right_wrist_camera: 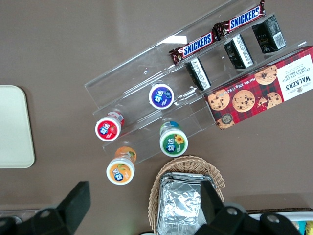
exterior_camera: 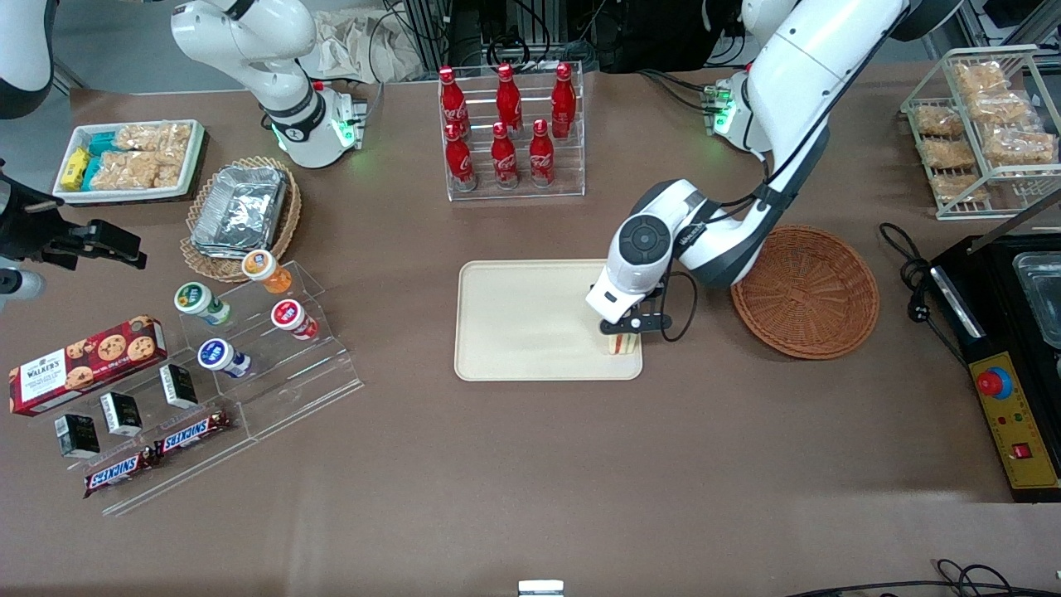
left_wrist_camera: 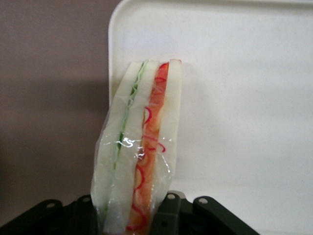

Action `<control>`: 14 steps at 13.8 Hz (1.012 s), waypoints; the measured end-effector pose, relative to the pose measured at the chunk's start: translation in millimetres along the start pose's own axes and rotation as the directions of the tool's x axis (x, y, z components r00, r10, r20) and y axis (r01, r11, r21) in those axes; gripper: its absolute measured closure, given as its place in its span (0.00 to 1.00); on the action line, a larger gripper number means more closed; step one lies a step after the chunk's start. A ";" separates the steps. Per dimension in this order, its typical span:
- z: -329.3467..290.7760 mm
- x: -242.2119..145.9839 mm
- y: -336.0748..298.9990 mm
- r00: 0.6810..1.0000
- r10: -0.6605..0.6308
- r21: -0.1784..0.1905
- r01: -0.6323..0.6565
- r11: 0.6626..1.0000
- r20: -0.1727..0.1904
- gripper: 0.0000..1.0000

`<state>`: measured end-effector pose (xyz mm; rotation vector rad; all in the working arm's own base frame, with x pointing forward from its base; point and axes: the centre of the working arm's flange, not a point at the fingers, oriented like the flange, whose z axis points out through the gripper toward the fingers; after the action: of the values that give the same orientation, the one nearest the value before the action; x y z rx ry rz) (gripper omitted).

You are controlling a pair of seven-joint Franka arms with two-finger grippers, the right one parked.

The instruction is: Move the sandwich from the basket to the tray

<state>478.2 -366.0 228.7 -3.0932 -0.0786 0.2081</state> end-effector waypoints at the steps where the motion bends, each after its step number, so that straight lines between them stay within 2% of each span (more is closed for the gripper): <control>1: 1.7 -2.7 3.3 1.000 0.005 0.001 -0.005 1.000 0.002 0.56; 7: 3.6 0.7 2.5 1.000 0.009 0.027 -0.008 1.000 -0.027 0.00; 9: -3.0 3.8 3.8 0.999 -0.003 0.021 0.004 1.000 -0.041 0.00; 11: -21.4 8.1 4.3 0.997 -0.011 0.011 0.012 1.000 -0.071 0.00; 14: -75.1 13.8 -11.6 0.993 -0.036 0.038 0.041 0.998 -0.116 0.00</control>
<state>501.5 -356.4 301.8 -3.0530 -0.1282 0.0292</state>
